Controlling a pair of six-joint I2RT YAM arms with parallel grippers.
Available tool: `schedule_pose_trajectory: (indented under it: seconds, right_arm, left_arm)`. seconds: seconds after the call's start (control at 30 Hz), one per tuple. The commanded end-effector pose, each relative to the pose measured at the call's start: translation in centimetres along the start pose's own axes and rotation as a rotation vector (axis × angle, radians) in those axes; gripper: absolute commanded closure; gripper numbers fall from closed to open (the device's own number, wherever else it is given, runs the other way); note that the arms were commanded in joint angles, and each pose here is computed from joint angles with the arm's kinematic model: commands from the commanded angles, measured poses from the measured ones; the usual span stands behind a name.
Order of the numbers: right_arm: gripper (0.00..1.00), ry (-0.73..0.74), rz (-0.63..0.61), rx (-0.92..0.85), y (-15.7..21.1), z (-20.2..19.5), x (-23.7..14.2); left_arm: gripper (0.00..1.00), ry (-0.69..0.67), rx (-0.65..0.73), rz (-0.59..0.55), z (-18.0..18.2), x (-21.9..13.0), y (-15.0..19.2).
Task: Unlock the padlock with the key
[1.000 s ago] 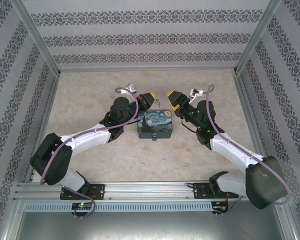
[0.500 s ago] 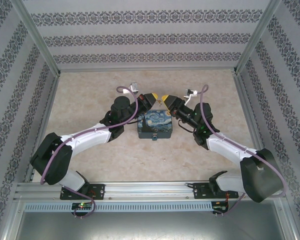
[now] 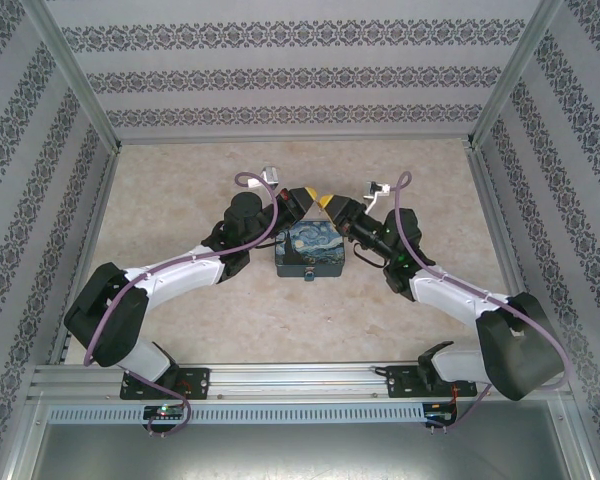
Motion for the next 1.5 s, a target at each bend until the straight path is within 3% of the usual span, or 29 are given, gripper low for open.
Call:
schedule_pose_trajectory:
  seconds: [0.0, 0.27, 1.47]
  right_arm:
    - [0.70, -0.046, 0.016, -0.031, 0.5, 0.8, 0.3]
    - [0.77, -0.044, 0.023, -0.030, 0.8, 0.6, 0.6]
    - [0.75, -0.058, 0.010, -0.027, -0.7, 1.1, 1.0]
  left_arm:
    - [1.00, 0.037, -0.007, -0.013, -1.0, 0.2, -0.9]
    - [1.00, 0.034, -0.007, -0.015, -0.9, 0.2, -1.0]
    - [1.00, 0.025, -0.019, 0.000, 0.0, 0.0, -0.4]
Point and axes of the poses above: each hand's point on the last joint's axis, 136 mm out from that joint toward the fingers, its own x axis out along the fingers, its own z axis along the line the jaws close on, y = z × x, the point moved 2 cm from there along -x, back along the fingers, and after that the axes turned 1 degree about -x, right-handed, at the moved point
